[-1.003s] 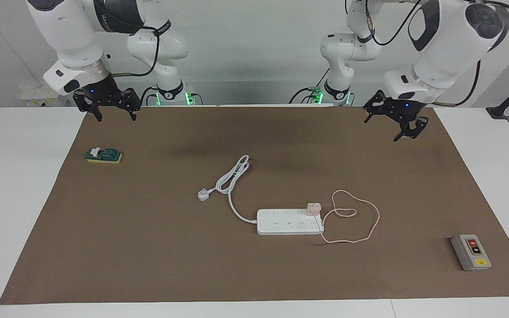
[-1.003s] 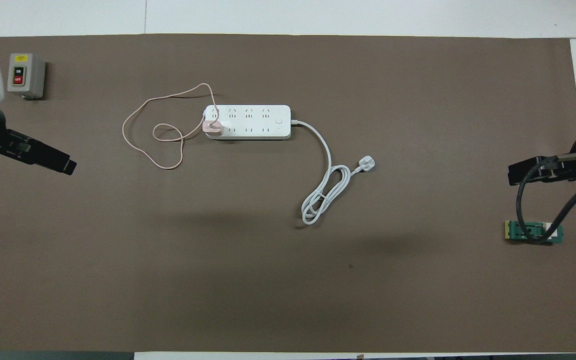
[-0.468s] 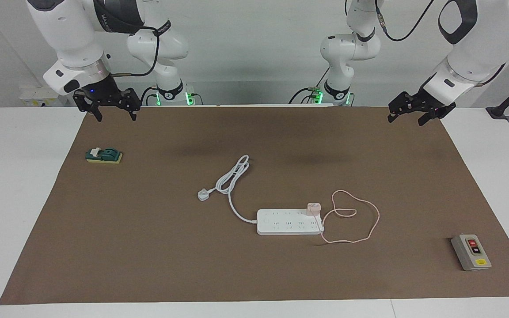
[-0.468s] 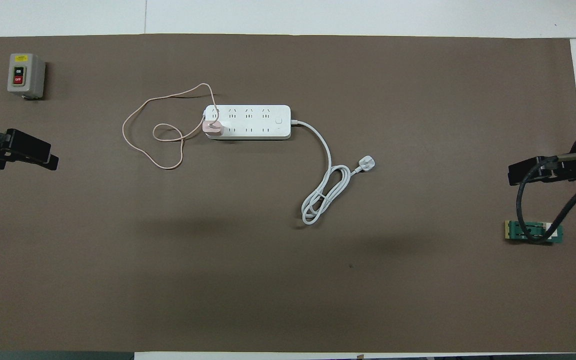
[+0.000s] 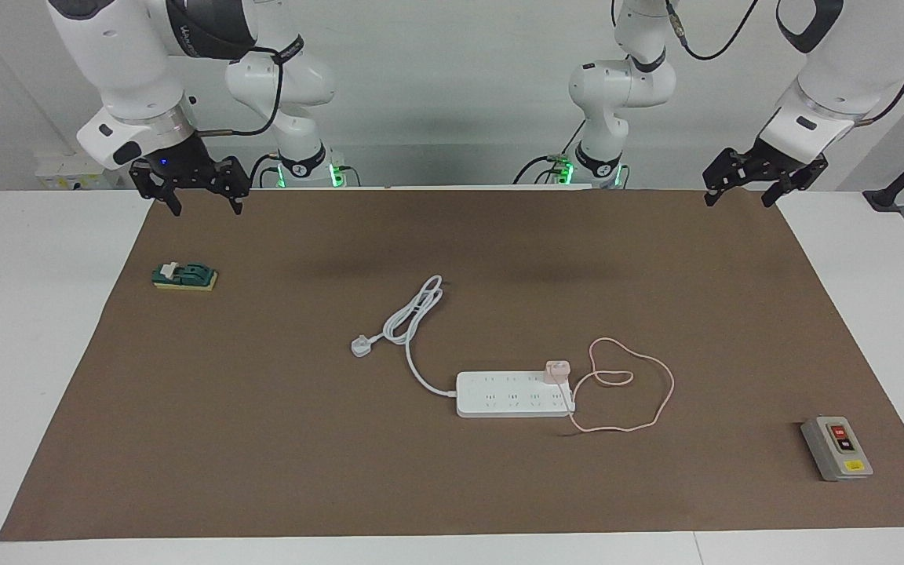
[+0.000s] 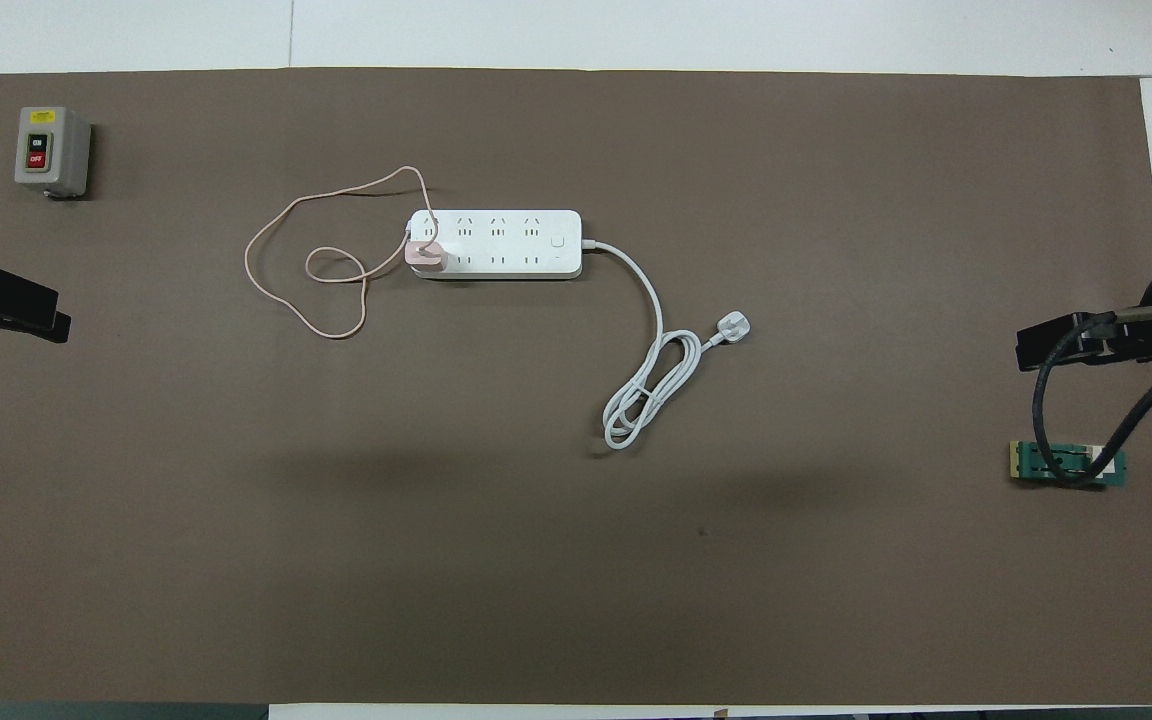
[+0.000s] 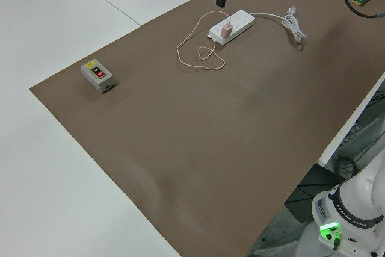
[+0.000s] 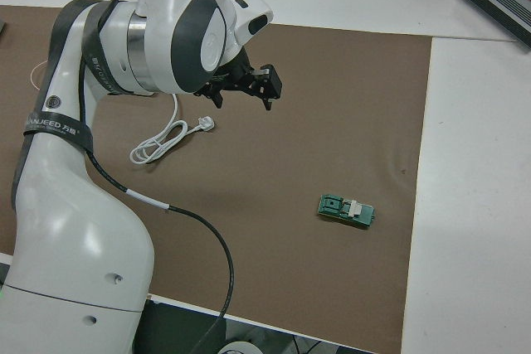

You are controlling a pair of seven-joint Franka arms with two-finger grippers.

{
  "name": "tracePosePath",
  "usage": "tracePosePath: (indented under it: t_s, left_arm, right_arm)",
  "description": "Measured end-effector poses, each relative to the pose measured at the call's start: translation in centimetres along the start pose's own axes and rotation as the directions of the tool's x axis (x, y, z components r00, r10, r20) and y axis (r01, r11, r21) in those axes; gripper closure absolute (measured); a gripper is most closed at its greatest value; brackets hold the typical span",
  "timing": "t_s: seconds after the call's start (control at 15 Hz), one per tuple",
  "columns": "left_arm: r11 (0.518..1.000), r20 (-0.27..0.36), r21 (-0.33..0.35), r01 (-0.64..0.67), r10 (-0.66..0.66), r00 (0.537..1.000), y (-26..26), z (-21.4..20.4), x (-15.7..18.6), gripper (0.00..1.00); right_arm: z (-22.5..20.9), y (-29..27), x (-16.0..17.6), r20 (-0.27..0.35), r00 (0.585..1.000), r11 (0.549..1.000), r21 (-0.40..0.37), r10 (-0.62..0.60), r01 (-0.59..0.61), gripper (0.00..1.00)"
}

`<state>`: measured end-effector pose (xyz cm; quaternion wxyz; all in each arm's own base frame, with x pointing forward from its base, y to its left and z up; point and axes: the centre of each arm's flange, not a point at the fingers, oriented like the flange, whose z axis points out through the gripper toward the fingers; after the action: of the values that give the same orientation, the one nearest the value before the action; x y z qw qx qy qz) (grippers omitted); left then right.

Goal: Plug charger into power strip

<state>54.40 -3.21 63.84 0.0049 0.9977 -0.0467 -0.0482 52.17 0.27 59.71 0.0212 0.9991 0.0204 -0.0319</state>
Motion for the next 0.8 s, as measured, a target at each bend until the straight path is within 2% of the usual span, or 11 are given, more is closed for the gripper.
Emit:
tracePosePath:
  t_s: [0.8]
  left_arm:
    - [1.0, -0.017, 0.014, 0.007, -0.007, 1.0, -0.3, -0.5, -0.47, 0.0]
  right_arm:
    - [0.0, 0.0, 0.0, 0.0, 1.0, 1.0, 0.0, 0.0, 0.0, 0.0]
